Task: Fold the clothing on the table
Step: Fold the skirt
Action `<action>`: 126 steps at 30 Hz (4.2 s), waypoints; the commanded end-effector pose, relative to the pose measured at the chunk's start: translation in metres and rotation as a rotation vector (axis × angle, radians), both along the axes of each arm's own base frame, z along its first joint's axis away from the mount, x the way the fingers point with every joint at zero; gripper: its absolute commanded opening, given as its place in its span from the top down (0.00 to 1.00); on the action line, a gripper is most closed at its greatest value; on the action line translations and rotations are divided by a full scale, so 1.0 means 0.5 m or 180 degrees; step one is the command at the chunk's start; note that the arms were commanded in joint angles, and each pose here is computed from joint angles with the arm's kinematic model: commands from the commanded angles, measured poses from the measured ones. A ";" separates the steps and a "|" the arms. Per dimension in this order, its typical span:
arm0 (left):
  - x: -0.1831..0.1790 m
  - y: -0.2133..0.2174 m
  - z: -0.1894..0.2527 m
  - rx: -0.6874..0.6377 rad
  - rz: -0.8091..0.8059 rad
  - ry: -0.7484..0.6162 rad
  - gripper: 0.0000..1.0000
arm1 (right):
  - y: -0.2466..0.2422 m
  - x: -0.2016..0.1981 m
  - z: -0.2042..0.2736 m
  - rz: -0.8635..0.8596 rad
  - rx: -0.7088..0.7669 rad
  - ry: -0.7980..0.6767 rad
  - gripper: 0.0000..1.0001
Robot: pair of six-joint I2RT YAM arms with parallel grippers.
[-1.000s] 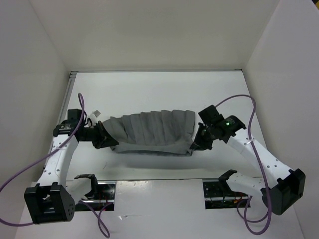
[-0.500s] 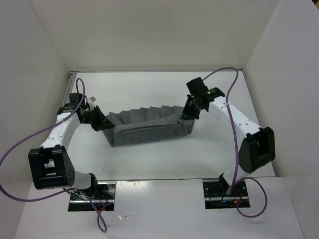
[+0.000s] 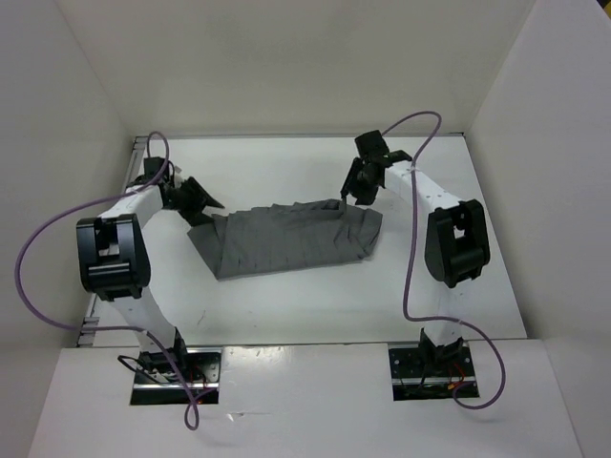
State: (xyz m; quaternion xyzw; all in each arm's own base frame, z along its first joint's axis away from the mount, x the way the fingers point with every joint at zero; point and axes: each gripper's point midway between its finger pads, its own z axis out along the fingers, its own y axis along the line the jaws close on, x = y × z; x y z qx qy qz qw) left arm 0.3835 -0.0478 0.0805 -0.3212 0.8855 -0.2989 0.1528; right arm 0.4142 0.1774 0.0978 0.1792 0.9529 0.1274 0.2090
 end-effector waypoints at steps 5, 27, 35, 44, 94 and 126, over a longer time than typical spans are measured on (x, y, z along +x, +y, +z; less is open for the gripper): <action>0.188 0.055 0.255 0.0003 0.0287 -0.1312 0.39 | -0.076 0.125 0.256 -0.0332 -0.0061 -0.1488 0.43; -0.159 -0.022 0.019 0.0877 -0.0714 -0.0171 0.41 | -0.096 -0.189 0.005 0.0046 0.0389 0.0222 0.05; -0.205 0.020 0.003 0.1429 -0.0410 0.0184 0.32 | -0.025 -0.156 0.077 0.0384 0.0881 -0.0103 0.07; -0.233 0.007 -0.055 0.1493 -0.0529 0.0653 0.25 | 0.112 -0.157 0.063 0.1021 0.1050 0.0074 0.52; -0.123 -0.067 -0.061 0.0966 -0.0764 0.0282 1.00 | 0.304 -0.235 -0.037 0.2635 0.0899 0.0619 0.64; -0.116 -0.541 0.278 -0.0528 -0.2260 -0.1049 1.00 | 0.433 -0.162 -0.160 0.2290 0.1328 0.0775 0.69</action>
